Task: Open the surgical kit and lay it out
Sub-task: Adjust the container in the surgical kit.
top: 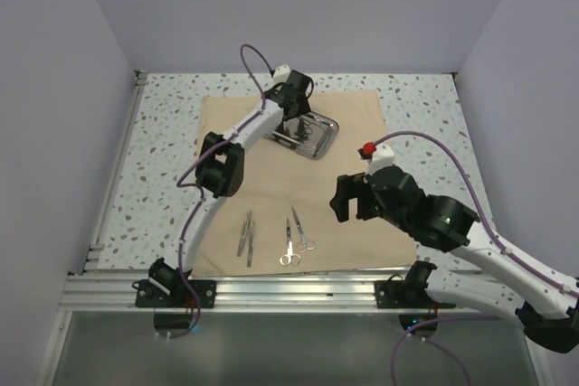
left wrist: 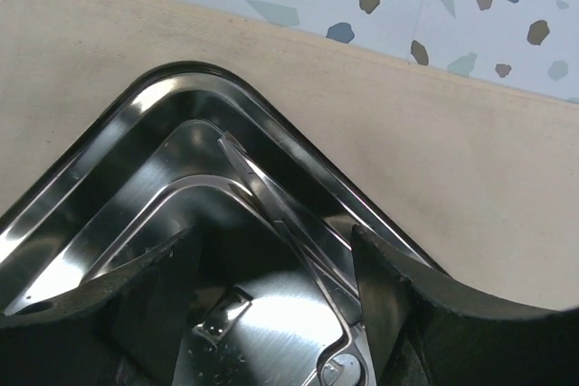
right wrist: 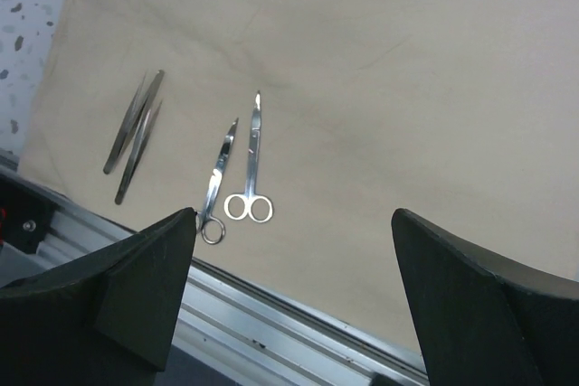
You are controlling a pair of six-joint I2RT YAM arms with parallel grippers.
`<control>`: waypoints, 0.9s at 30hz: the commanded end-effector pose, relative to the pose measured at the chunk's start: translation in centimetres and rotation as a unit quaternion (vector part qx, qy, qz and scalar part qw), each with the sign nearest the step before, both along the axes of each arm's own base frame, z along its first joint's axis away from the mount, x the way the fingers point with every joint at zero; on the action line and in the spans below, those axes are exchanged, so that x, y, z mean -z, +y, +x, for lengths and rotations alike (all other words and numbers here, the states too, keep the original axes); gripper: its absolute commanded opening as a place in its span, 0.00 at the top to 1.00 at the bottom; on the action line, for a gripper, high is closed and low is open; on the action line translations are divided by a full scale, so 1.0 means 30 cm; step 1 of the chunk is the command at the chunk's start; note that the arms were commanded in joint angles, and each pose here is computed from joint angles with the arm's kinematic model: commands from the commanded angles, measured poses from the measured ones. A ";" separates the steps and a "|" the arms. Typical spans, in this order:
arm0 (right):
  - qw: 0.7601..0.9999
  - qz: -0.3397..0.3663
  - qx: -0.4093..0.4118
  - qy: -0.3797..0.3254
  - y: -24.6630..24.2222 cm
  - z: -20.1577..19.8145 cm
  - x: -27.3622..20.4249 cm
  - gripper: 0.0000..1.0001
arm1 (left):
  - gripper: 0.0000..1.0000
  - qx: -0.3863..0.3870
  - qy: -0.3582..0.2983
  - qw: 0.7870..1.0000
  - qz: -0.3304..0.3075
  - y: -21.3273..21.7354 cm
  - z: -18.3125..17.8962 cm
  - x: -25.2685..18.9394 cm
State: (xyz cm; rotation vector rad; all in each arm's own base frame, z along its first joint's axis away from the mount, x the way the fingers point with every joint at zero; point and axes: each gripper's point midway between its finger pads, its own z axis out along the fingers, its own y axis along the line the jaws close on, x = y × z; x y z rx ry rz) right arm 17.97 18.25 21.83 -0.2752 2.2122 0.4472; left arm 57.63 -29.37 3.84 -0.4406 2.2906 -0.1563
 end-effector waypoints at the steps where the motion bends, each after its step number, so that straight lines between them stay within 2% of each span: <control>1: 0.998 0.038 -0.043 -0.008 0.036 -0.032 -0.047 0.07 | 0.28 0.020 0.104 0.993 0.058 0.110 -0.100 0.156; 8: 0.993 0.071 -0.091 -0.008 0.046 -0.095 -0.100 0.07 | 0.30 0.046 0.203 0.973 0.102 0.175 -0.233 0.293; 14: 0.988 0.092 -0.121 0.000 0.061 -0.137 -0.108 0.07 | 0.29 0.048 0.208 0.970 0.117 0.170 -0.256 0.309; 16: 0.988 0.096 -0.123 -0.001 0.059 -0.144 -0.110 0.08 | 0.29 0.048 0.186 0.974 0.122 0.148 -0.240 0.261; 17: 0.988 0.095 -0.124 -0.001 0.057 -0.146 -0.110 0.08 | 0.27 0.056 0.149 0.982 0.105 0.101 -0.198 0.230; 18: 0.988 0.095 -0.122 -0.002 0.054 -0.144 -0.107 0.08 | 0.27 0.070 0.108 0.988 0.080 0.054 -0.167 0.123; 19: 0.988 0.096 -0.118 -0.005 0.052 -0.140 -0.108 0.08 | 0.26 0.081 0.101 0.989 0.076 0.026 -0.184 0.131; 23: 0.991 0.088 -0.104 -0.006 0.056 -0.118 -0.094 0.08 | 0.26 0.067 0.018 0.995 0.070 -0.041 -0.111 -0.054; 24: 0.992 0.081 -0.094 -0.006 0.053 -0.103 -0.082 0.08 | 0.26 0.069 -0.001 0.996 0.062 -0.055 -0.107 -0.124; 26: 0.994 0.072 -0.084 -0.001 0.072 -0.078 -0.059 0.07 | 0.26 0.066 -0.026 0.996 0.063 -0.052 -0.111 -0.174; 27: 0.995 0.067 -0.074 0.003 0.077 -0.062 -0.046 0.07 | 0.26 0.070 -0.034 0.995 0.067 -0.035 -0.146 -0.229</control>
